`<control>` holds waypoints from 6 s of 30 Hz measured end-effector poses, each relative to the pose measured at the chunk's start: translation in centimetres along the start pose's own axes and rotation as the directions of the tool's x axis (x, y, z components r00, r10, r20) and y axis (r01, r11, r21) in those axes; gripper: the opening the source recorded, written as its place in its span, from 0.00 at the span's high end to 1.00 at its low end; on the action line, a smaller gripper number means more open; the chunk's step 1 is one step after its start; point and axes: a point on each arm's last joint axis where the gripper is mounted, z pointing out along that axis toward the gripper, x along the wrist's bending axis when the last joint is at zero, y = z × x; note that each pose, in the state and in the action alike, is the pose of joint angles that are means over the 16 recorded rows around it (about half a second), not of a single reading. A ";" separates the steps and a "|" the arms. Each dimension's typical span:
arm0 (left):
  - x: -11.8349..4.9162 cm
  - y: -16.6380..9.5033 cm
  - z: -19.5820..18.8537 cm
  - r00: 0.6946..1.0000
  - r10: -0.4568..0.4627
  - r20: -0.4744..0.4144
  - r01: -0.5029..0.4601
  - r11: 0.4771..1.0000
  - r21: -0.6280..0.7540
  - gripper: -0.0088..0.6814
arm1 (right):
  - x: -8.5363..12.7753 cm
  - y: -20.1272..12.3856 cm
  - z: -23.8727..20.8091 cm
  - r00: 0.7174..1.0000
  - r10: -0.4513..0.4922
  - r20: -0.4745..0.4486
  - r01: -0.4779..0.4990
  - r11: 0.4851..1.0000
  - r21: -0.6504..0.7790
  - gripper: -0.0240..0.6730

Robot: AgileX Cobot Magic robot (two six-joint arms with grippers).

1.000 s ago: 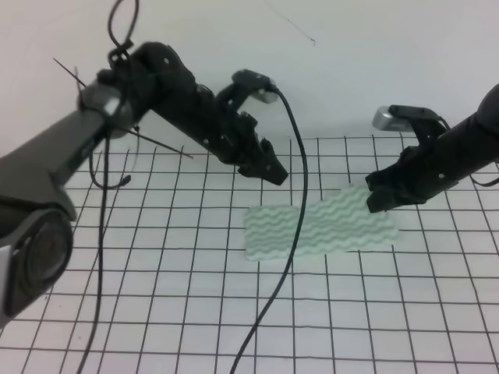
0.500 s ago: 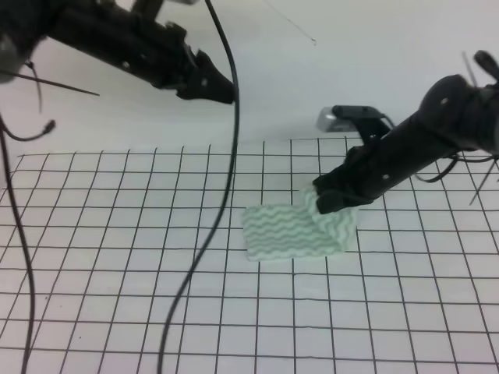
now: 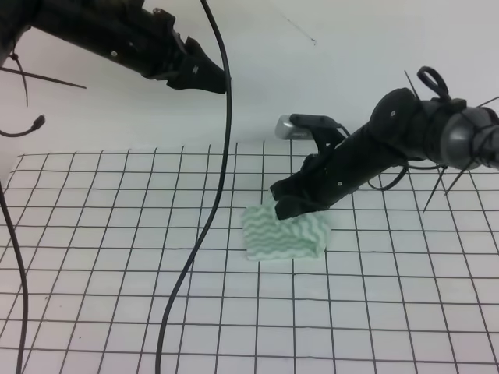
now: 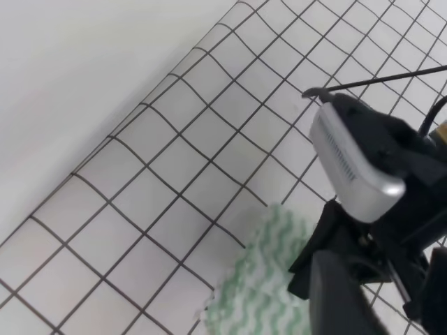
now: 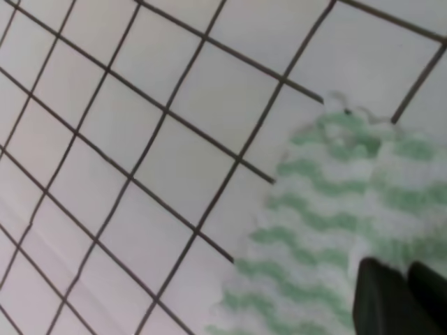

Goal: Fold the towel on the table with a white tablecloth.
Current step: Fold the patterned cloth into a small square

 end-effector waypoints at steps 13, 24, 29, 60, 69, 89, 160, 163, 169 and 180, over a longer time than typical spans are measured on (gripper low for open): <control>0.0 0.0 0.0 1.000 -0.001 0.000 0.001 1.000 0.001 0.62 | 1.3 0.3 0.7 0.984 -0.048 -0.172 0.042 0.998 -0.040 0.65; 0.2 -0.1 0.0 1.000 -0.003 -0.007 0.003 1.000 0.001 0.62 | 0.0 1.7 -1.5 0.980 -0.119 -0.158 0.106 0.990 -0.091 0.64; 0.2 -0.1 0.0 1.000 -0.006 -0.009 0.006 1.000 0.004 0.62 | -1.6 1.8 -2.7 0.989 -0.123 -0.077 0.118 0.991 -0.057 0.71; 0.3 -0.2 0.1 1.000 -0.007 -0.007 0.007 1.000 0.007 0.62 | 2.6 0.1 -0.2 0.952 -0.256 -0.168 0.274 0.957 0.090 0.95; 0.3 -0.2 0.1 1.000 -0.008 -0.010 0.008 1.000 0.005 0.62 | 2.1 1.3 -0.6 0.956 -0.282 -0.079 0.287 0.956 0.063 0.86; 0.3 -0.2 0.0 1.000 -0.009 -0.010 0.009 1.000 0.009 0.62 | 3.7 1.0 0.9 0.946 -0.318 -0.059 0.322 0.941 0.100 0.77; 1.6 -1.2 1.7 0.998 -0.056 0.006 0.056 0.998 0.034 0.62 | 5.0 1.4 4.7 0.952 -0.299 0.066 0.291 0.950 0.109 0.73; 1.6 -1.2 1.7 0.998 -0.057 0.006 0.056 0.998 0.034 0.62 | 5.1 1.8 4.3 0.950 -0.306 0.067 0.298 0.948 0.108 0.67; 1.6 -1.2 1.7 0.998 -0.058 0.008 0.057 0.998 0.033 0.62 | 4.9 3.1 2.4 0.933 -0.347 0.100 0.333 0.934 0.127 0.61; 1.6 -1.2 1.7 0.998 -0.058 0.009 0.058 0.998 0.033 0.62 | 1.5 4.6 -2.3 0.914 -0.334 0.231 0.283 0.932 0.228 0.87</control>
